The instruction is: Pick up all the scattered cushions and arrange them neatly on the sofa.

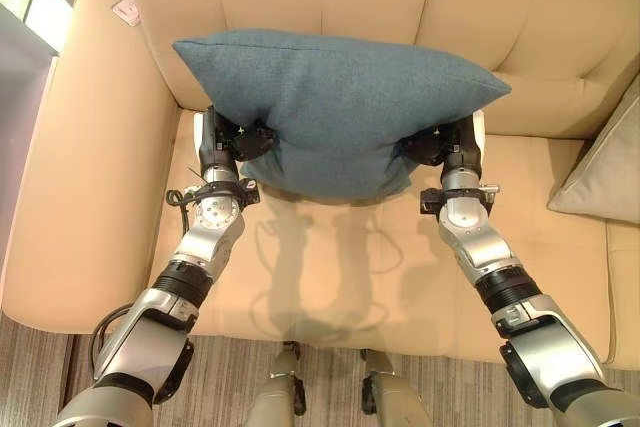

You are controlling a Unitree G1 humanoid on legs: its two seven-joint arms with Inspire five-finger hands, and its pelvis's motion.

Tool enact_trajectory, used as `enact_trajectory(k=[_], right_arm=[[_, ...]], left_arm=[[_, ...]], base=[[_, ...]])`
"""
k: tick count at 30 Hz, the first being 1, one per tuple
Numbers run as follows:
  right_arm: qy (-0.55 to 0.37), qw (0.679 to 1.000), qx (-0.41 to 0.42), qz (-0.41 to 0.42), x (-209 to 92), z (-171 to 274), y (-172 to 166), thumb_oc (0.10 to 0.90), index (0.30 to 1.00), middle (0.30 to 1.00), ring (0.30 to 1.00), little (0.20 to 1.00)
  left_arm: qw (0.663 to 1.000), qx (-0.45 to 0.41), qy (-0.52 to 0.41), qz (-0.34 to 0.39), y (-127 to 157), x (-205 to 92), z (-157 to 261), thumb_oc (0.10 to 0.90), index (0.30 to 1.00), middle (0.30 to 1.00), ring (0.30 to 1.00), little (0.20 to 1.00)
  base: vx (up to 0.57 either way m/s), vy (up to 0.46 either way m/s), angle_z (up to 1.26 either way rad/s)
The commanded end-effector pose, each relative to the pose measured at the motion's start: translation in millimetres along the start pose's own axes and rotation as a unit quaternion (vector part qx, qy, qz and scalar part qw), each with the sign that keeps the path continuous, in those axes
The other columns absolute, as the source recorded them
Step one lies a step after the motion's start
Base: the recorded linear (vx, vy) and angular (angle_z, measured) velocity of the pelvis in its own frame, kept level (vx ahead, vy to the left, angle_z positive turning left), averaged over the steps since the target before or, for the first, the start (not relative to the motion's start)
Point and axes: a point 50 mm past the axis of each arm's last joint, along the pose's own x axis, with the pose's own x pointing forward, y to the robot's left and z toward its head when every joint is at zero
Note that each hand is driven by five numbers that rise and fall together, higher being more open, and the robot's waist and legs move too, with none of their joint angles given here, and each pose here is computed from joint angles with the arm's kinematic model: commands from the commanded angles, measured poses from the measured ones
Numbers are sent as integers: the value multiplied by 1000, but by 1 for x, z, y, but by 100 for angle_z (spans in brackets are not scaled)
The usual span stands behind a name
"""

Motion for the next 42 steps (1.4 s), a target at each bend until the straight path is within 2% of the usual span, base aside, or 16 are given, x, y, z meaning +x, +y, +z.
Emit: enact_trajectory(k=[1, 4, 5, 6, 7, 8, 10, 15, 19, 20, 24, 28, 32, 37, 39, 42], right_arm=[[-218, 974, 59, 29, 18, 109, 21, 400, 300, 300, 300, 300], [-229, 972, 44, 18, 21, 115, 18, 400, 300, 300, 300, 300], [-232, 972, 40, 13, 22, 118, 17, 400, 300, 300, 300, 300], [-237, 971, 33, 4, 24, 121, 16, 400, 300, 300, 300, 300], [-244, 970, 26, -6, 25, 124, 15, 499, 448, 448, 448, 448], [-256, 966, 10, -26, 28, 131, 12, 695, 742, 742, 742, 742], [-261, 965, -1, -39, 30, 133, 9, 800, 900, 900, 900, 900], [-235, 965, -20, -114, 42, 135, -1, 800, 900, 900, 900, 900], [-217, 967, -25, -130, 47, 133, -4, 800, 900, 900, 900, 900], [-190, 970, -29, -151, 53, 129, -14, 800, 900, 900, 900, 900], [-144, 974, -29, -171, 59, 113, -31, 800, 900, 900, 900, 900], [-118, 976, -38, -181, 61, 102, -46, 800, 900, 900, 900, 900], [-99, 974, -35, -202, 59, 86, -78, 800, 900, 900, 900, 900], [-69, 977, -47, -198, 41, 48, -103, 800, 900, 900, 900, 900], [-51, 981, -64, -178, 16, 15, -110, 800, 900, 900, 900, 900], [-34, 984, -75, -155, -9, -10, -108, 800, 900, 900, 900, 900]], left_arm=[[966, -51, -224, -118, -61, 13, 111, 400, 300, 300, 300, 300], [967, -39, -221, -117, -62, 17, 111, 400, 300, 300, 300, 300], [968, -34, -222, -115, -61, 18, 112, 489, 434, 434, 434, 434], [967, -25, -227, -110, -61, 20, 116, 800, 900, 900, 900, 900], [966, -14, -235, -105, -60, 23, 122, 800, 900, 900, 900, 900], [965, 9, -245, -94, -59, 28, 130, 800, 900, 900, 900, 900], [964, 18, -252, -87, -58, 30, 134, 800, 900, 900, 900, 900], [970, 25, -242, -20, -48, 43, 144, 800, 900, 900, 900, 900], [972, 21, -233, 1, -43, 47, 146, 800, 900, 900, 900, 900], [976, 23, -217, 27, -31, 52, 145, 800, 900, 900, 900, 900], [981, 34, -186, 50, -11, 58, 135, 800, 900, 900, 900, 900], [983, 35, -173, 59, 3, 60, 130, 800, 900, 900, 900, 900], [982, 47, -164, 76, 30, 59, 122, 800, 900, 900, 900, 900], [981, 53, -174, 62, 47, 43, 105, 800, 900, 900, 900, 900], [982, 55, -175, 46, 55, 22, 81, 800, 900, 900, 900, 900], [984, 48, -168, 28, 54, 2, 61, 800, 900, 900, 900, 900]], base=[[13, -4, 4], [-16, -22, 4], [-20, -19, 3], [-15, -18, 3], [0, 0, 0], [0, 0, 0], [0, 0, 0], [-13, -5, 0], [-8, -1, 0], [-37, -3, 1], [0, 0, 0], [-3, 2, 3], [-2, -1, 1], [4, -7, 5], [58, -19, 0], [52, -17, 2]])
